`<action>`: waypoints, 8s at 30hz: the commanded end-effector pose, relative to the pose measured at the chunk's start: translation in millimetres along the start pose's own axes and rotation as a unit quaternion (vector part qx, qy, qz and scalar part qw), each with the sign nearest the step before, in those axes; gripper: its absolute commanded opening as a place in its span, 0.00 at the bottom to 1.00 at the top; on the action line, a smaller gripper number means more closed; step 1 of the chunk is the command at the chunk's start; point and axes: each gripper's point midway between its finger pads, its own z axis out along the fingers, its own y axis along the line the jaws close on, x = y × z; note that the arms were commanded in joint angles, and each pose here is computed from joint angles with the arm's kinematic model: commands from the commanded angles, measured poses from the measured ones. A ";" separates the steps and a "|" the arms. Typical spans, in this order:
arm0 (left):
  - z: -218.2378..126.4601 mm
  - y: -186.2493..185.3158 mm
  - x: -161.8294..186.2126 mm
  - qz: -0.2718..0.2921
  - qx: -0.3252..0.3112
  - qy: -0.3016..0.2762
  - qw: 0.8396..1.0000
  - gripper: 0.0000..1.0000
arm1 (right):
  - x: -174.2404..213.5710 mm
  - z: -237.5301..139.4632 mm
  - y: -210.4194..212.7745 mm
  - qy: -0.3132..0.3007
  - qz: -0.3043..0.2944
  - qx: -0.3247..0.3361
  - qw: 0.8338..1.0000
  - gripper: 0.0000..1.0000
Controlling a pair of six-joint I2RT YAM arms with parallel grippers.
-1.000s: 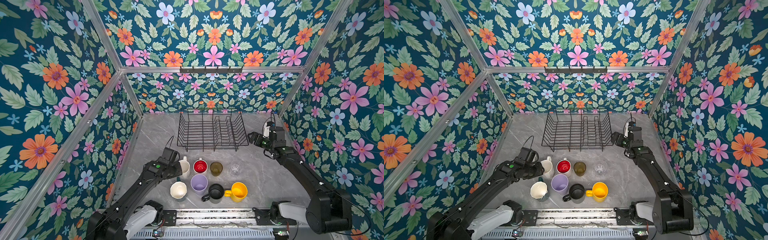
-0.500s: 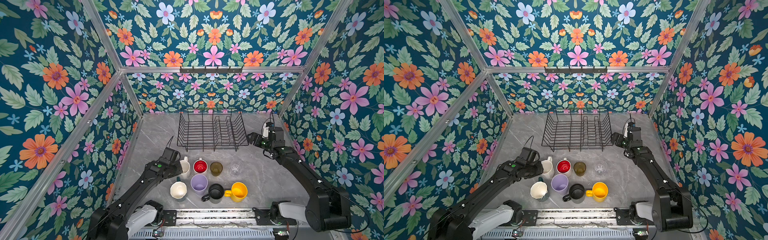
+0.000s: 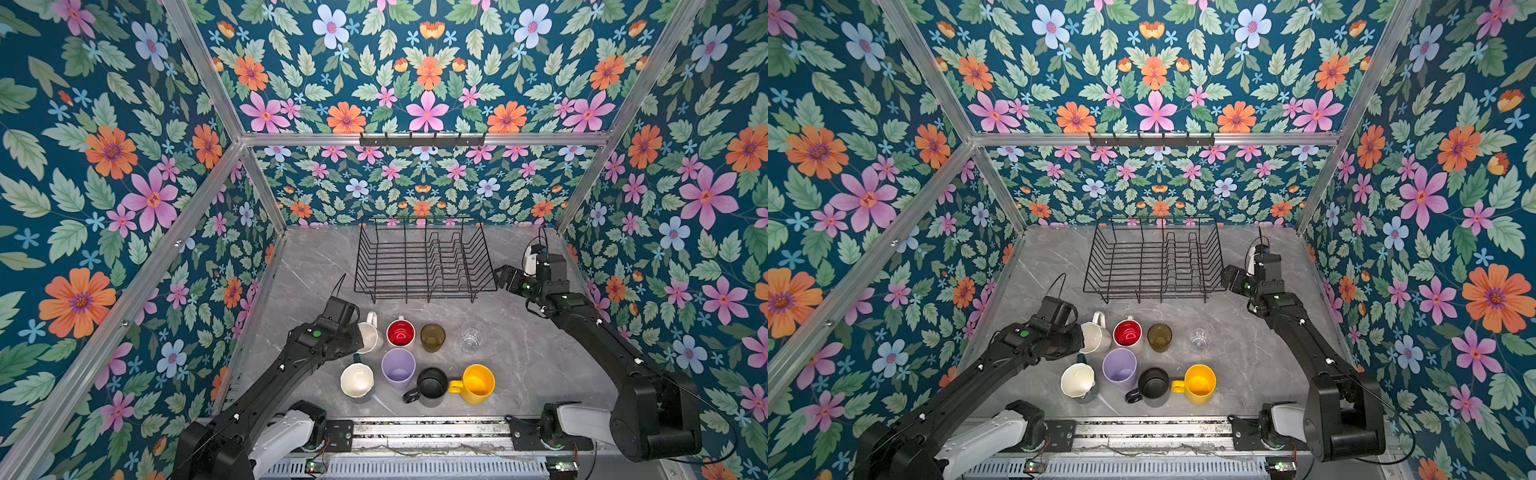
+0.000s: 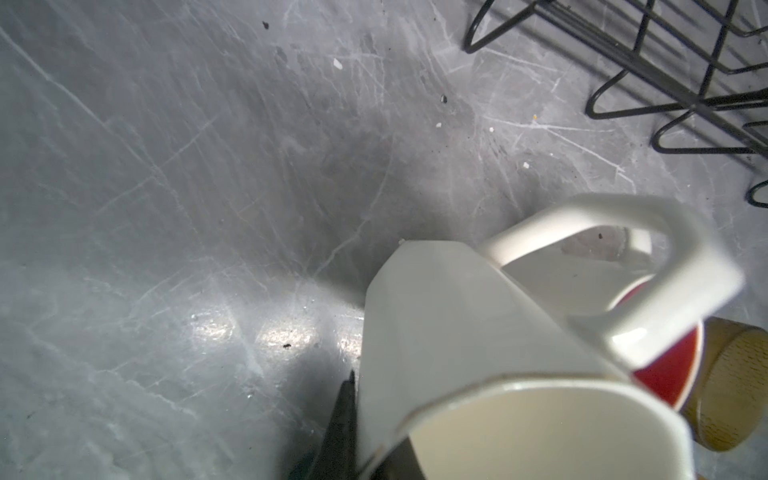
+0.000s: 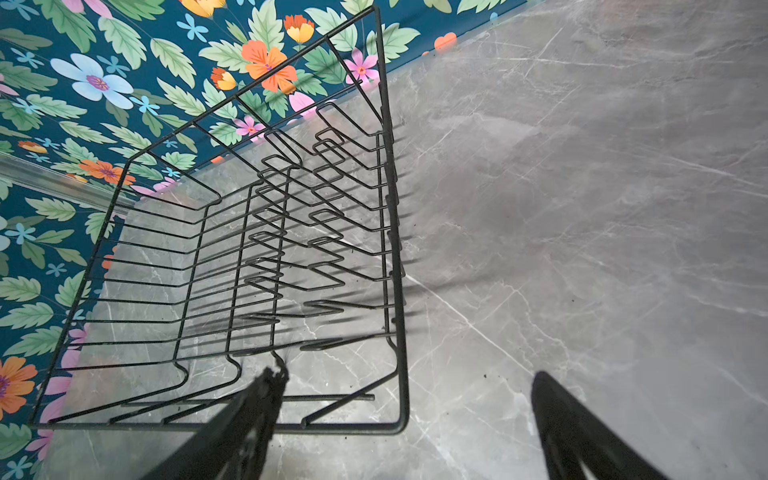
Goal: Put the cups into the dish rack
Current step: 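Close the left gripper on the rim of the white mug, then lift the white mug with the left gripper while the right gripper approaches, then grasp the mug's handle with the right gripper while the left gripper holds it, then open the left gripper and pull it back while the right gripper holds, then carry the white mug over the rack with the right gripper while the left arm retracts, then lower the white mug upside down into the rack's far slots with the right gripper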
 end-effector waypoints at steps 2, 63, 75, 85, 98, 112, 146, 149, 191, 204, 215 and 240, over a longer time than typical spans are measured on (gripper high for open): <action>-14.9 -9.6 -13.2 0.005 0.018 -0.028 0.999 0.00 | -7.8 -3.7 6.3 -0.012 -0.001 -0.010 1.000 0.94; -128.8 -195.1 -109.4 0.100 0.582 -0.093 0.802 0.00 | 17.2 -123.6 234.8 -0.008 -0.234 -0.549 0.802 0.96; -131.3 -207.7 -95.6 0.116 0.601 -0.072 0.787 0.00 | 39.7 -123.0 261.1 0.015 -0.256 -0.588 0.767 0.96; -137.5 -214.8 -87.5 0.129 0.615 -0.063 0.776 0.00 | 51.2 -111.1 277.1 0.035 -0.251 -0.599 0.760 0.96; -143.8 -218.0 -84.3 0.135 0.625 -0.060 0.766 0.00 | 50.8 -106.8 278.9 0.042 -0.240 -0.598 0.763 0.96; -144.2 -224.2 -78.1 0.141 0.635 -0.047 0.758 0.00 | 58.4 -114.9 288.3 0.049 -0.249 -0.621 0.741 0.96; -141.7 -227.3 -75.2 0.141 0.637 -0.035 0.757 0.00 | 66.7 -115.8 295.2 0.084 -0.246 -0.631 0.731 0.00; -141.8 -227.7 -75.8 0.141 0.636 -0.036 0.758 0.04 | 62.5 -116.3 298.0 0.090 -0.236 -0.629 0.735 0.00; -103.1 -107.0 -164.1 0.056 0.252 -0.260 0.930 0.83 | -49.6 -52.0 176.4 0.064 -0.173 -0.199 0.962 0.00; -147.1 -75.6 -173.4 0.068 0.171 -0.351 0.918 0.94 | -74.1 19.2 142.7 0.137 -0.263 -0.062 0.953 0.00; -165.1 -64.2 -175.7 0.066 0.146 -0.387 0.908 1.00 | -91.2 60.7 128.0 0.151 -0.383 -0.012 0.911 0.00; -177.4 -49.7 -165.9 0.049 0.132 -0.401 0.905 1.00 | -73.1 131.4 105.3 0.194 -0.485 -0.006 0.853 0.00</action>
